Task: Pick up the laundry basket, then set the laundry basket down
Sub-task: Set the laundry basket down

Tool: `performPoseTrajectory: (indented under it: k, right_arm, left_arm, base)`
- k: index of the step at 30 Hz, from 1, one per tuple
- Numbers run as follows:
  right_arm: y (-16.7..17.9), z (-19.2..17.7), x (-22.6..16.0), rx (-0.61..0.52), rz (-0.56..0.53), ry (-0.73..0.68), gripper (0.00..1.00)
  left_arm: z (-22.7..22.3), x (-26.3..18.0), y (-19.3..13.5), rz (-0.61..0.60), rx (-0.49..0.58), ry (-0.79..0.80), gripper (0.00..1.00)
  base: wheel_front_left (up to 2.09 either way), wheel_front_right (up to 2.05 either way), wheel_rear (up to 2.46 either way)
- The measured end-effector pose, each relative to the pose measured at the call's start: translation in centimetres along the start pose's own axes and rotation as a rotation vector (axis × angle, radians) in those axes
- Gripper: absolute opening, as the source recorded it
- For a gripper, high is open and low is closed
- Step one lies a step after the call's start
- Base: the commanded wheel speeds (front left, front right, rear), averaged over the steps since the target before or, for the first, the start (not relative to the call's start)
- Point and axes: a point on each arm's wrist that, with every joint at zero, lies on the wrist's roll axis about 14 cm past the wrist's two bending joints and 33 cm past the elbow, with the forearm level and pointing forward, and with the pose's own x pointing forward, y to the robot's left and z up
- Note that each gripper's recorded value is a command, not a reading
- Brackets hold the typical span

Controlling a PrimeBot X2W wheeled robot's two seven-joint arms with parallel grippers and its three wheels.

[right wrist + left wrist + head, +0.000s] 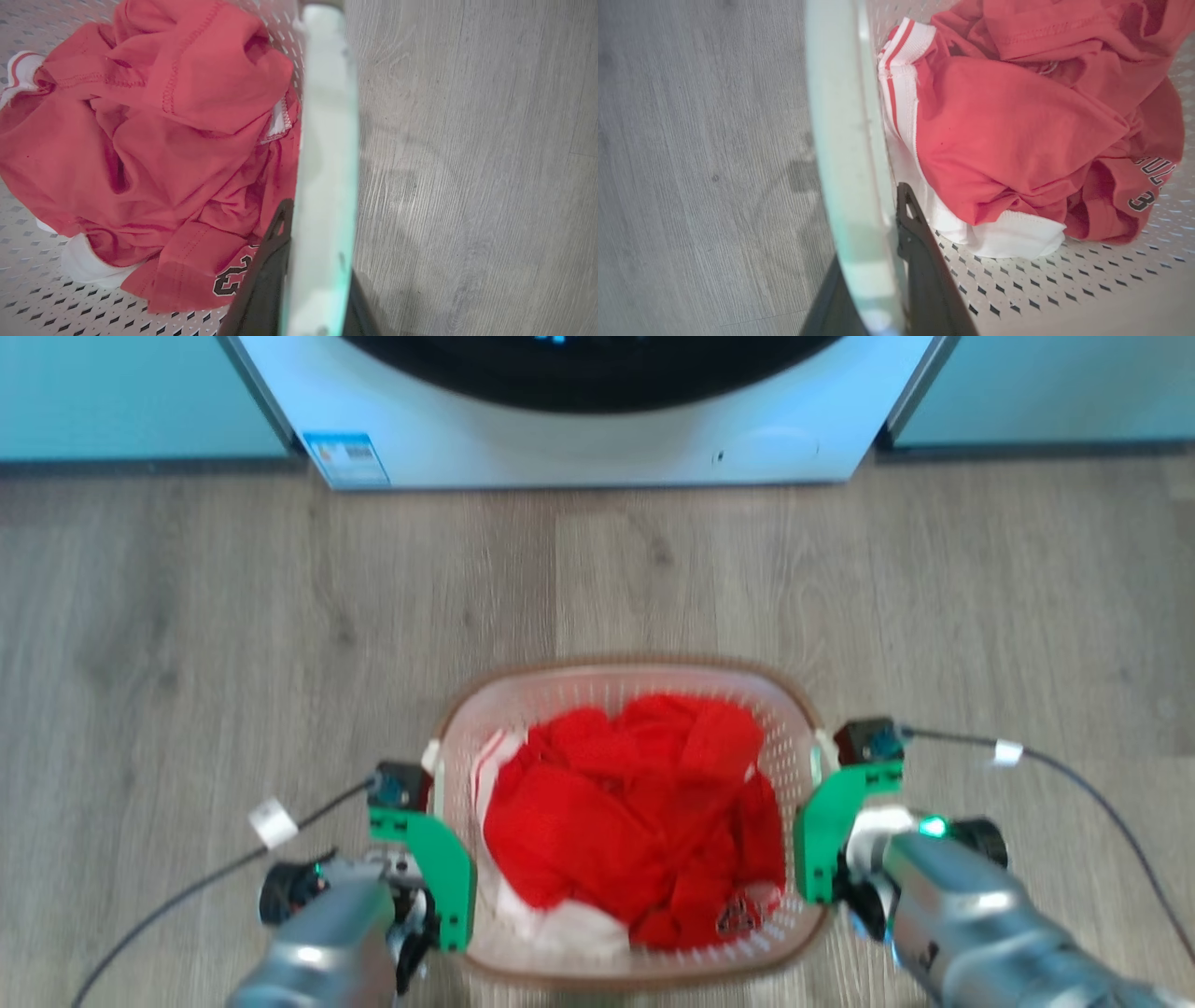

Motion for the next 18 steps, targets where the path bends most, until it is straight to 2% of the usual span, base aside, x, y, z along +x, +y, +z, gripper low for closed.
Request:
performPoseTrajectory:
  k: [11, 18]
  right_arm:
    - [-1.8, 3.3, 4.6, 0.002, 0.000, -0.017, 0.00]
    - [-3.0, 3.1, 7.7, 0.014, -0.002, 0.013, 0.00]
  left_arm:
    - [3.5, 4.3, 1.9, 0.020, 0.005, -0.005, 0.00]
    - [3.9, 7.3, 2.6, 0.020, -0.001, 0.023, 0.00]
  base:
    - [0.00, 0.00, 0.00]
    - [0.00, 0.00, 0.00]
